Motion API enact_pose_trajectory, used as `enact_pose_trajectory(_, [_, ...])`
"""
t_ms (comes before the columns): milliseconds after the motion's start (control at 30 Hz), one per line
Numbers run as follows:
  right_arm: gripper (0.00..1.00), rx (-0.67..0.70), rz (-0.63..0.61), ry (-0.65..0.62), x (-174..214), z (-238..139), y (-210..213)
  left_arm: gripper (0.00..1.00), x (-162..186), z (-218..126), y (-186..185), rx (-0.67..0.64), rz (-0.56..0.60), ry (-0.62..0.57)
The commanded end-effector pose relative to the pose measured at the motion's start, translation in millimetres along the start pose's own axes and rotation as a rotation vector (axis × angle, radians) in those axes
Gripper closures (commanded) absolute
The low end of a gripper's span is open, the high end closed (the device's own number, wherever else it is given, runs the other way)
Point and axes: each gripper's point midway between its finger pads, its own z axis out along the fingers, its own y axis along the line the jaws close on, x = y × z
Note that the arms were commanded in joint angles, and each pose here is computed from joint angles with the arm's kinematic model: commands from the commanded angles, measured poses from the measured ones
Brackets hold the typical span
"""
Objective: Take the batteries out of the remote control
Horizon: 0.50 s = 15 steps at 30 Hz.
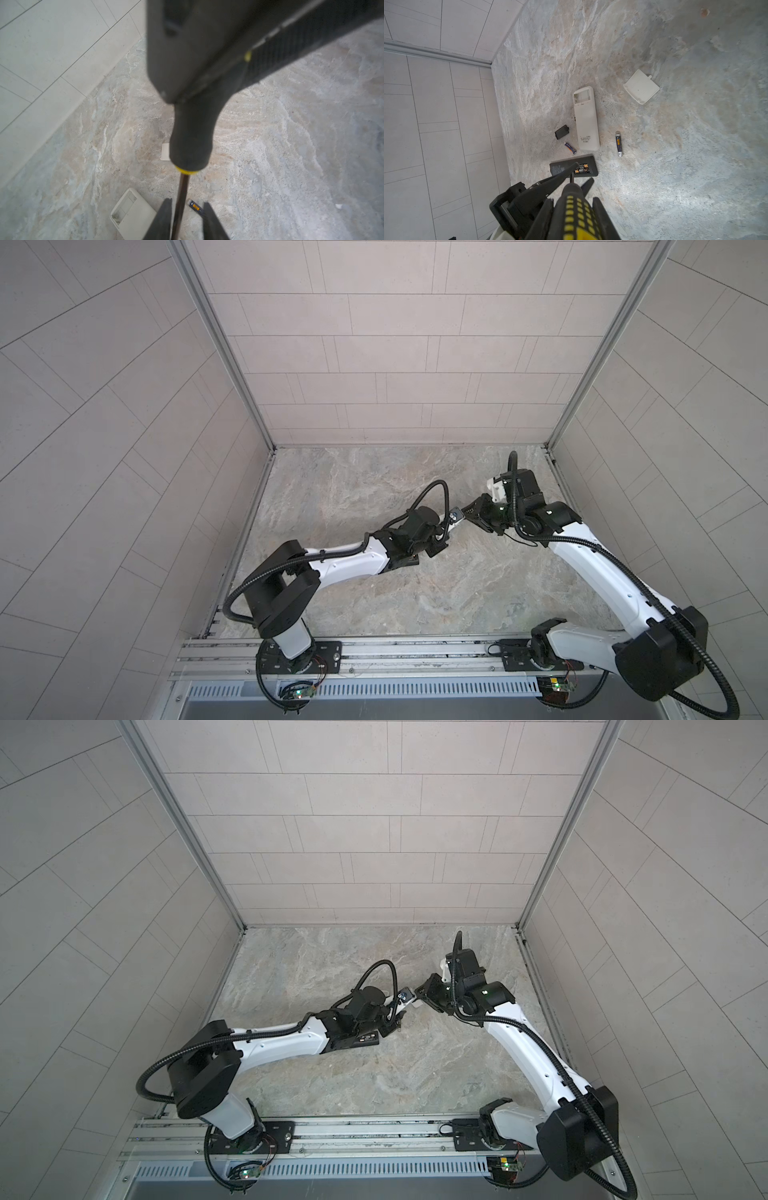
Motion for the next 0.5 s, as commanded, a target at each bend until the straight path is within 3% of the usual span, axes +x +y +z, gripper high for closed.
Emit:
enact_pose_trajectory(0, [0.87, -0.047, -0.016, 0.004, 2, -5, 13, 0.87, -14, -2, 8, -0.027, 0.016, -0.020])
enact_pose_trajectory(133, [0.83, -0.051, -0.032, 0.029, 6, -2, 11, 1.00, -17, -6, 6, -0.011, 0.034, -0.025])
enact_pose_trajectory(267, [0.61, -0.072, -0.118, 0.052, 9, -3, 16, 1.00, -19, -14, -2, 0.067, 0.043, -0.029])
enact_pose_trajectory(467, [0.53, -0.075, -0.247, 0.051, 8, -13, 21, 1.00, -14, -28, -1, 0.153, 0.008, -0.024])
